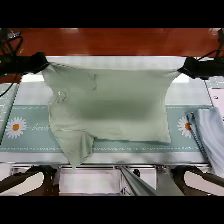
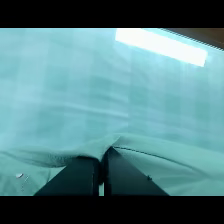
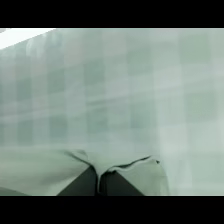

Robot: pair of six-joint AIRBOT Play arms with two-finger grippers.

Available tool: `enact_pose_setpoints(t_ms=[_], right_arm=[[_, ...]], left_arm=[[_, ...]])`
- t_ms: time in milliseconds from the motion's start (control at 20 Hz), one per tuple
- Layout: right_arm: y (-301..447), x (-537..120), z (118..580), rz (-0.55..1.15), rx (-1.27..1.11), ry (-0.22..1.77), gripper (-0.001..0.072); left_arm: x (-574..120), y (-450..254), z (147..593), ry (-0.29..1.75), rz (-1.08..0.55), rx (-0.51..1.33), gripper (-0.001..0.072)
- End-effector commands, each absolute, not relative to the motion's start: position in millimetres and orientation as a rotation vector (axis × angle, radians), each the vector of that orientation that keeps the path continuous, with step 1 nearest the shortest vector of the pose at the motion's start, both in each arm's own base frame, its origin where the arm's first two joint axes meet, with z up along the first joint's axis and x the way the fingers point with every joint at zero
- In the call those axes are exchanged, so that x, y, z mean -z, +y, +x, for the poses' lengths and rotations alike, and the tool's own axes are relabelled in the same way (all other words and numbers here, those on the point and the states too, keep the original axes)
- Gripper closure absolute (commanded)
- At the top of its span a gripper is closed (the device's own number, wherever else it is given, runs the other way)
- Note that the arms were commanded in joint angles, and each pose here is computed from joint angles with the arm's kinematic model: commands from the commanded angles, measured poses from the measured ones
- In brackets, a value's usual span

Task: Fold the shirts.

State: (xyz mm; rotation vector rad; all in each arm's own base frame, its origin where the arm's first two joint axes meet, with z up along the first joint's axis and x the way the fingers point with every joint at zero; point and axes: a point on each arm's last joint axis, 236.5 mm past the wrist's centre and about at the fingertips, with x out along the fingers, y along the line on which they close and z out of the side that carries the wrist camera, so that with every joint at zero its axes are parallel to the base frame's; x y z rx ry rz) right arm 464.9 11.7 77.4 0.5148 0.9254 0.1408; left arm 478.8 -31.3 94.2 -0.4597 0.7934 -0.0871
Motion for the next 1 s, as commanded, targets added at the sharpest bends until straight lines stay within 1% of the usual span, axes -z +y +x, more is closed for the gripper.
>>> enact_pose_setpoints(t_ms=[0,100,200,300,400,500,600,700,800,850,900,950], right_arm=[[9.7,-25.7,513.3,0.614,-0.134,0.962,0.0692],[15.5,-11.9,512.5,0.621,-0.161,1.028,0.0691],[21.3,-12.2,500.1,0.605,-0.199,1.077,0.0692],[25.2,-19.3,479.7,0.592,-0.247,1.136,0.0691],[25.7,-10.3,450.3,0.527,-0.293,1.253,0.0691],[21.2,12.5,422.7,0.452,-0.278,1.376,0.0691],[12.4,38.8,400.9,0.410,-0.229,1.464,0.0691],[11.4,58.8,388.0,0.426,-0.200,1.508,0.0691],[12.7,64.8,384.6,0.456,-0.180,1.528,0.0691],[11.7,63.6,386.7,0.479,-0.159,1.522,0.0651],[9.9,59.8,387.7,0.511,-0.142,1.523,0.0366],[9.5,53.1,386.8,0.534,-0.154,1.529,0.0069]], left_arm=[[-50.0,-30.2,516.1,0.813,-0.597,0.015,0.0680],[-35.7,-35.8,513.4,0.862,-0.621,0.021,0.0680],[-34.8,-38.5,498.3,0.932,-0.617,0.040,0.0680],[-42.1,-39.9,476.9,1.003,-0.520,0.118,0.0680],[-30.1,-46.3,443.4,1.146,-0.462,0.184,0.0680],[-2.5,-49.4,408.5,1.295,-0.400,0.222,0.0680],[26.1,-44.3,384.1,1.387,-0.387,0.198,0.0679],[47.2,-45.9,368.0,1.450,-0.401,0.195,0.0680],[56.4,-47.1,361.2,1.491,-0.409,0.197,0.0678],[56.5,-47.4,360.5,1.498,-0.409,0.199,0.0675],[53.8,-47.0,359.8,1.505,-0.404,0.203,0.0542],[49.1,-44.9,360.0,1.510,-0.404,0.203,0.0177]])
